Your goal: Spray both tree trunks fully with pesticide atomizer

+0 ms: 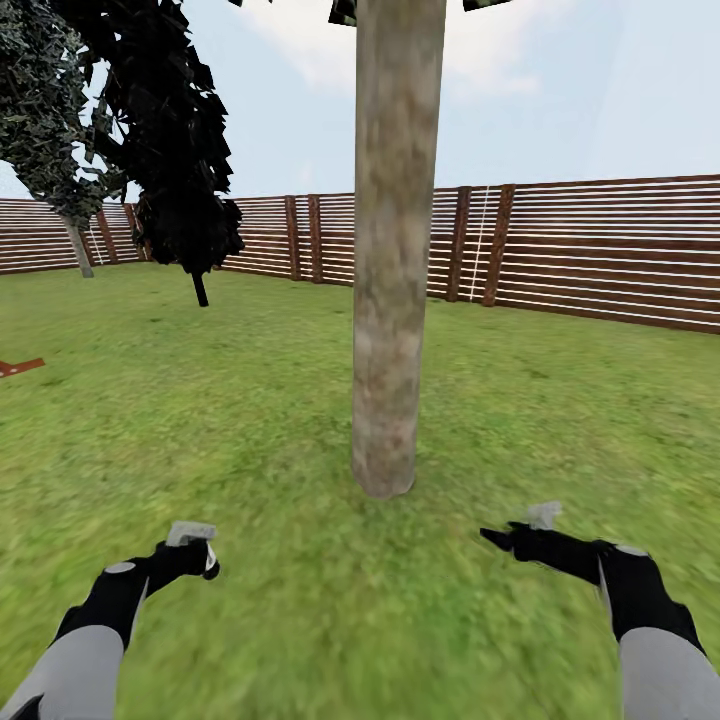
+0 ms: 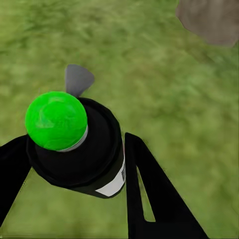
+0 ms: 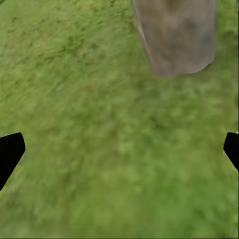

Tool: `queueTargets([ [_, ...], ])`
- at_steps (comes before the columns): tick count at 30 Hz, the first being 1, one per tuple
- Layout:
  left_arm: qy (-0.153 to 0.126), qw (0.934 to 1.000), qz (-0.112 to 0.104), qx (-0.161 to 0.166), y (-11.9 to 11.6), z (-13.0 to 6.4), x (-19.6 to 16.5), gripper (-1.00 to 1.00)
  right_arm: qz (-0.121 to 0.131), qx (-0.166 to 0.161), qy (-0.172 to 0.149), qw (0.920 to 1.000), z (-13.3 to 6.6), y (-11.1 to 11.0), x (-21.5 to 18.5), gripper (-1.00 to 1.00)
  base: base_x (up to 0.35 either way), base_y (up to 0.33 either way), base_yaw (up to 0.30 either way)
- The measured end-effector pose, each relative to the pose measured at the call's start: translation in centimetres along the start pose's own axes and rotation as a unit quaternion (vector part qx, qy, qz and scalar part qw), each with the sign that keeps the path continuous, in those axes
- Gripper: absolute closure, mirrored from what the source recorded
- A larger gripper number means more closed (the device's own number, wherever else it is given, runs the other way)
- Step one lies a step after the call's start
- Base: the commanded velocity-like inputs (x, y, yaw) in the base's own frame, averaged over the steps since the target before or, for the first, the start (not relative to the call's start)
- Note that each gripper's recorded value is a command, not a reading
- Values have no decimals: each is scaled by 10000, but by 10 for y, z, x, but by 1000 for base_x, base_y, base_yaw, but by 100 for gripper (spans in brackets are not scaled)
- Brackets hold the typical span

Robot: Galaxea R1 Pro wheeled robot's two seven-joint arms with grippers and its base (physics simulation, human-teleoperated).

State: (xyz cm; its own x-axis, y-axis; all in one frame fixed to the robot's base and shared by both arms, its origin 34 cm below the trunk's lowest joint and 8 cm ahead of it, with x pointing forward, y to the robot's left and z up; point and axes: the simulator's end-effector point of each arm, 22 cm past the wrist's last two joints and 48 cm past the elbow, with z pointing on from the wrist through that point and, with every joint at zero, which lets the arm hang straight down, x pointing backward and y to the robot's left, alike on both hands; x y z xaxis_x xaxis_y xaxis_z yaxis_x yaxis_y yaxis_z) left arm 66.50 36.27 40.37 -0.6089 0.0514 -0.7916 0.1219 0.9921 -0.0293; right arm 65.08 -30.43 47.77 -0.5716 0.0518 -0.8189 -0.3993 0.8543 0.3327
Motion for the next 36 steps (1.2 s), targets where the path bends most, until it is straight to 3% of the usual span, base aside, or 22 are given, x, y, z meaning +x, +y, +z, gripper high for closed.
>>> queueTargets([
  [3, 0, 10000, -37, -18, -5, 2, 1, 100, 673, 930, -624, 9914, -36, -63, -3, -100, 0, 0, 0],
  [5, 1, 10000, -80, 56, -25, 8, 1, 100, 1093, 1800, -862, 9738, -63, -110, 6, -100, 0, 0, 0],
  [7, 135, 9997, -195, -66, -42, 14, 7, 100, 1445, 2670, -1020, 9473, -94, -151, 19, -100, 0, 0, 0],
  [8, 304, 9989, -277, -227, -43, 16, 14, 100, 1478, 3131, -1040, 9324, -108, -169, 24, -100, 0, 0, 0],
  [9, 494, 9971, -357, -456, -38, 16, 23, 100, 1449, 3713, -1058, 9110, -127, -190, 29, -100, 0, 0, 0],
  [11, 764, 9931, -456, -765, -32, 15, 35, 100, 1326, 4392, -1148, 8811, -153, -212, 29, -100, 0, 0, 0],
  [12, 866, 9912, -487, -870, -31, 14, 40, 100, 1272, 4590, -1184, 8713, -162, -218, 29, -100, 0, 0, 0],
  [14, 915, 9902, -512, -923, -29, 13, 42, 100, 1228, 4681, -1184, 8671, -165, -220, 28, -100, 0, 0, 0],
  [18, 934, 9897, -532, -944, -28, 13, 43, 100, 1144, 4654, -1128, 8704, -163, -219, 29, -100, 0, 0, 0],
  [19, 936, 9897, -531, -945, -28, 13, 43, 100, 1142, 4562, -1114, 8755, -159, -216, 29, -100, 0, 0, 0],
  [20, 937, 9897, -528, -946, -28, 13, 44, 100, 1145, 4415, -1102, 8831, -152, -213, 30, -100, 0, 0, 0],
  [22, 938, 9898, -515, -940, -29, 13, 43, 100, 1033, 3787, -1072, 9135, -155, -217, 26, -100, 0, 0, 0],
  [24, 936, 9903, -464, -915, -30, 13, 42, 100, 976, 3357, -1013, 9314, -171, -225, 24, -100, 0, 0, 0],
  [25, 932, 9909, -386, -891, -32, 14, 39, 100, 965, 3228, -982, 9364, -177, -227, 25, -100, 0, 0, 0],
  [28, 919, 9926, 41, -795, -42, 17, 29, 100, 969, 3094, -954, 9412, -180, -227, 26, -100, 0, 0, 0],
  [31, 967, 9922, 232, -747, -47, 19, 27, 100, 985, 3070, -945, 9419, -180, -227, 26, -100, 156, 0, 0],
  [33, 1288, 9887, 187, -737, -49, 16, 41, 100, 996, 3063, -940, 9420, -180, -227, 27, -100, 291, 0, 0],
  [36, 2002, 9792, 3, -321, -75, 9, 66, 100, 1005, 3057, -922, 9423, -180, -226, 27, -100, 249, 0, -85],
])
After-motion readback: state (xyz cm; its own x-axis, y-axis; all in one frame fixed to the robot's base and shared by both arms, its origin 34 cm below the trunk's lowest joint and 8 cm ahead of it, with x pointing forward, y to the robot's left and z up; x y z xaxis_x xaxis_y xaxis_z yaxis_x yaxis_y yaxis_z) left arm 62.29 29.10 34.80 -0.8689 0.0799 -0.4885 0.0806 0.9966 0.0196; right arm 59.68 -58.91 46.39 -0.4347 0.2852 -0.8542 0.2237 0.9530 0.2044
